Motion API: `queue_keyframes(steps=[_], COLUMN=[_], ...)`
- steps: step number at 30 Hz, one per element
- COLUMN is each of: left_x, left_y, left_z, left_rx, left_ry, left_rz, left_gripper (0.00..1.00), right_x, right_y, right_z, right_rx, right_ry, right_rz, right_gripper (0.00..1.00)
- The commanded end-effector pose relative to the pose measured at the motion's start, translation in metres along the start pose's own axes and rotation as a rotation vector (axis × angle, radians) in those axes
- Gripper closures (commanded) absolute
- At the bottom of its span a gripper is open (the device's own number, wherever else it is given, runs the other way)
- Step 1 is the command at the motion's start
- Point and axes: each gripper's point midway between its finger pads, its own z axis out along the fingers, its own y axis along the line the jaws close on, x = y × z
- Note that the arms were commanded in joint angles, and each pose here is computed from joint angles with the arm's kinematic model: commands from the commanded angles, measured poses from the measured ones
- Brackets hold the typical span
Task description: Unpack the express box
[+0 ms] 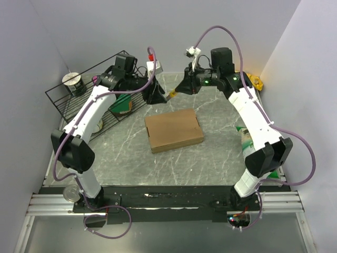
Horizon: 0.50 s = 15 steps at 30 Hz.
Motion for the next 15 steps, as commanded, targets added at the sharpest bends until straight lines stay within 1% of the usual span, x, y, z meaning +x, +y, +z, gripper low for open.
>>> queue_keyframes(steps=[1,2,3,4,5,6,7,8,9,10,11,12,15], left_x=[0.007,0.016,0.036,0.047,0.057,0.078,0.095,0.107,0.133,0.144,0.155,0.179,0.205], left_y=[0.004,0.007,0.015,0.017,0.021,0.021,0.022,0.021,0.017,0.017,0.015,0.010,0.003], left_z=[-0.019,-0.019,-0.020,-0.022,-0.024,-0.024,-0.030,-0.033,-0.035,-0.041,-0.042,-0.042,-0.040], left_rx=[-0.131,-0.151,-0.194,-0.211,-0.235,-0.242,-0.257,-0.255,-0.236,-0.258,-0.254,-0.231,-0.198], left_ry=[0.039,0.059,0.108,0.140,0.172,0.218,0.280,0.319,0.380,0.417,0.437,0.482,0.523], left_rz=[0.111,0.114,0.096,0.106,0.106,0.087,0.107,0.121,0.133,0.145,0.149,0.146,0.129], left_gripper=[0.39,0.38,0.38,0.38,0.39,0.42,0.44,0.48,0.56,0.61,0.65,0.71,0.78], right_x=[-0.008,-0.003,0.004,0.018,0.027,0.035,0.043,0.053,0.056,0.063,0.067,0.070,0.080], right_y=[-0.043,-0.046,-0.051,-0.055,-0.066,-0.071,-0.072,-0.084,-0.086,-0.088,-0.092,-0.098,-0.101], right_z=[-0.044,-0.048,-0.053,-0.056,-0.065,-0.069,-0.075,-0.086,-0.092,-0.100,-0.105,-0.111,-0.117], right_rx=[0.304,0.310,0.320,0.339,0.397,0.429,0.465,0.564,0.606,0.657,0.700,0.753,0.798], right_ry=[-0.083,-0.102,-0.106,-0.094,-0.091,-0.079,-0.066,-0.046,-0.045,-0.041,-0.042,-0.044,-0.014], right_rz=[0.151,0.269,0.323,0.380,0.429,0.441,0.438,0.432,0.430,0.427,0.426,0.424,0.413], right_gripper=[1.00,1.00,1.00,1.00,1.00,1.00,1.00,1.00,1.00,1.00,1.00,1.00,1.00])
